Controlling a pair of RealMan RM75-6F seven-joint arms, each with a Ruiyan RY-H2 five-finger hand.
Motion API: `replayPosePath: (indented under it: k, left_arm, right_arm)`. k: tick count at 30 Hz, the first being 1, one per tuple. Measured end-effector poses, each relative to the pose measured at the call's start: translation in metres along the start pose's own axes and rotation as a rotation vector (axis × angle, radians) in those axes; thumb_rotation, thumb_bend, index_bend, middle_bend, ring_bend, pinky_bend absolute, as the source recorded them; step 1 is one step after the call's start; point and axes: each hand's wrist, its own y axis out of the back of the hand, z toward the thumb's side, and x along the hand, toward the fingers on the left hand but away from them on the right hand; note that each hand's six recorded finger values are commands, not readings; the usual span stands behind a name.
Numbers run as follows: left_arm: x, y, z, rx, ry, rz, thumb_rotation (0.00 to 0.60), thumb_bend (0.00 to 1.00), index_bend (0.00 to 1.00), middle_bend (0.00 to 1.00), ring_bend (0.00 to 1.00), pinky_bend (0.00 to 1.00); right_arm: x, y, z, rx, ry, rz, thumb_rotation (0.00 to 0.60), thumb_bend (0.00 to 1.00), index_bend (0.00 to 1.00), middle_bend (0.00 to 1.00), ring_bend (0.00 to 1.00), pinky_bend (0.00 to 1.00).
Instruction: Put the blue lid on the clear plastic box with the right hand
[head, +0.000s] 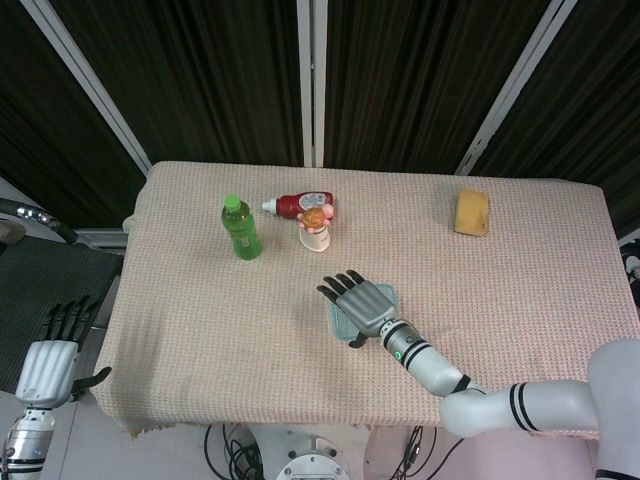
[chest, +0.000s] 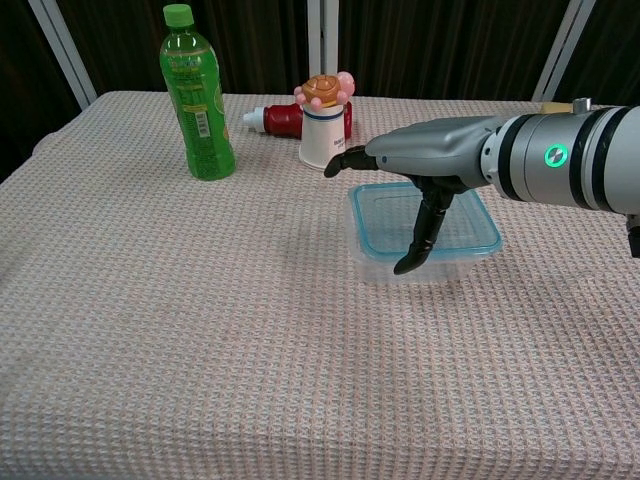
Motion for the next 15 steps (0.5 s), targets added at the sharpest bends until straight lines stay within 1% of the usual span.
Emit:
replayPosePath:
  k: [5, 10, 13, 15]
  left_arm:
    - [0.0, 0.0, -0.001, 0.0, 0.001, 0.001, 0.6, 0.0, 0.06, 0.0, 0.0, 0.0]
    - [-0.002, -0.001, -0.003, -0.003, 0.009, -0.001, 0.6, 0.0, 0.06, 0.0, 0.0, 0.0]
    - [-0.002, -0.002, -0.004, -0.005, 0.009, -0.002, 0.6, 0.0, 0.06, 0.0, 0.0, 0.0]
    - [-0.001, -0.002, -0.003, -0.004, 0.005, -0.001, 0.6, 0.0, 0.06, 0.0, 0.0, 0.0]
  right_arm:
    - [-0.002, 0.001, 0.002, -0.003, 0.005, -0.002, 0.58, 0.0, 0.0, 0.0, 0.0, 0.0]
    - [0.008, 0.0, 0.003, -0.019, 0.018, 0.001, 0.579, 0.0, 0.0, 0.0, 0.0, 0.0]
    - [0.019, 0.002, -0.004, -0.036, 0.013, -0.01, 0.579, 0.0, 0.0, 0.0, 0.0, 0.0]
    - [0.027, 0.004, -0.013, -0.06, -0.004, -0.027, 0.579, 0.0, 0.0, 0.0, 0.0, 0.0]
